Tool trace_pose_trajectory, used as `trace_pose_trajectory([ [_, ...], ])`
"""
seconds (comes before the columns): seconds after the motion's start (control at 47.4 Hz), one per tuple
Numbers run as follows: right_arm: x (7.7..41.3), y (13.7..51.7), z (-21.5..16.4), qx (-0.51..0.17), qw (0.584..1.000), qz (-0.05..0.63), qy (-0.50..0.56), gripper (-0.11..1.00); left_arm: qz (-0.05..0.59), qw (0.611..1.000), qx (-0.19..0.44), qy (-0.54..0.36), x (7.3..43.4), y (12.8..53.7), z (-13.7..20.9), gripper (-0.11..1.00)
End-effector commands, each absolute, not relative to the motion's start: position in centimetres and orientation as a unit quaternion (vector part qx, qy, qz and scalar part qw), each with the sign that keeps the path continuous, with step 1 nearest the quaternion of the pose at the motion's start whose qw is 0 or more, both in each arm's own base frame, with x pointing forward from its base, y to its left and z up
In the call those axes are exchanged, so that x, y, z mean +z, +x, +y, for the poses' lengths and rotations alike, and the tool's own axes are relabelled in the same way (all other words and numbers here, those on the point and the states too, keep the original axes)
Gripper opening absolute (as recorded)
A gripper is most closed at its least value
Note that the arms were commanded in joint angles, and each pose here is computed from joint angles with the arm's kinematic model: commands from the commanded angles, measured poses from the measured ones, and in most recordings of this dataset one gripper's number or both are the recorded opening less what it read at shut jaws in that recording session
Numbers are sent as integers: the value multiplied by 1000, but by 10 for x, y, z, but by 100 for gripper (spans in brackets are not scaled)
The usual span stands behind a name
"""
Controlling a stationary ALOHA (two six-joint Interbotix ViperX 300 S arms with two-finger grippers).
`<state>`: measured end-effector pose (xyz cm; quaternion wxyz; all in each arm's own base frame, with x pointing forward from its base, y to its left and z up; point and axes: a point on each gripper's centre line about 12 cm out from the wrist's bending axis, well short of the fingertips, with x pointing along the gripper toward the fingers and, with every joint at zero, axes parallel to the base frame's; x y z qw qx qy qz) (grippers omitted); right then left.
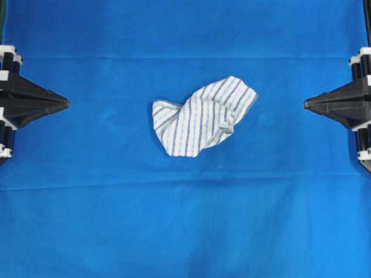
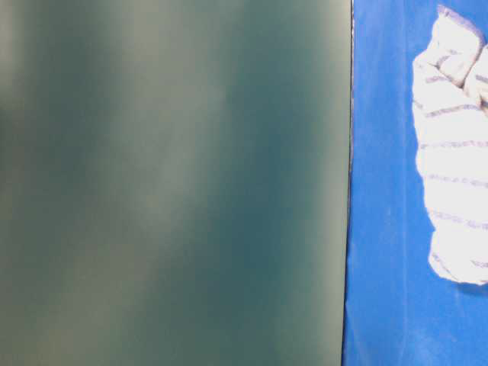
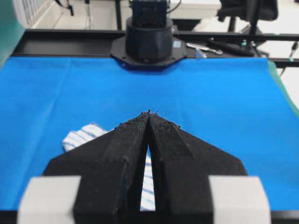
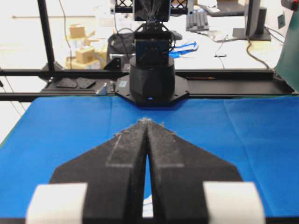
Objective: Hand over the towel.
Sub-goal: 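Reach the left gripper to the striped towel's left edge and grasp it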
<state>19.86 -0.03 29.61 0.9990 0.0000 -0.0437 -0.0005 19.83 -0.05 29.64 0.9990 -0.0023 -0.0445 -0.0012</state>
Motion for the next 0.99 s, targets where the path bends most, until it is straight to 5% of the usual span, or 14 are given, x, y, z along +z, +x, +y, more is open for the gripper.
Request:
trace_pose_trajectory([
  [0.0, 305, 201, -1, -3, 998, -55, 2, 0, -55, 998, 2, -16, 303, 200, 1, 0],
  [0.316, 307, 201, -1, -2, 999, -53, 2, 0, -67, 998, 6, -15, 308, 212, 2, 0],
  [0.633, 304, 203, -1, -3, 999, -46, 2, 0, 2, 999, 38, -16, 296, 271, 19, 3],
  [0.97, 293, 208, -1, -3, 1000, -17, 3, 0, 225, 973, 45, -25, 222, 347, 29, 90],
])
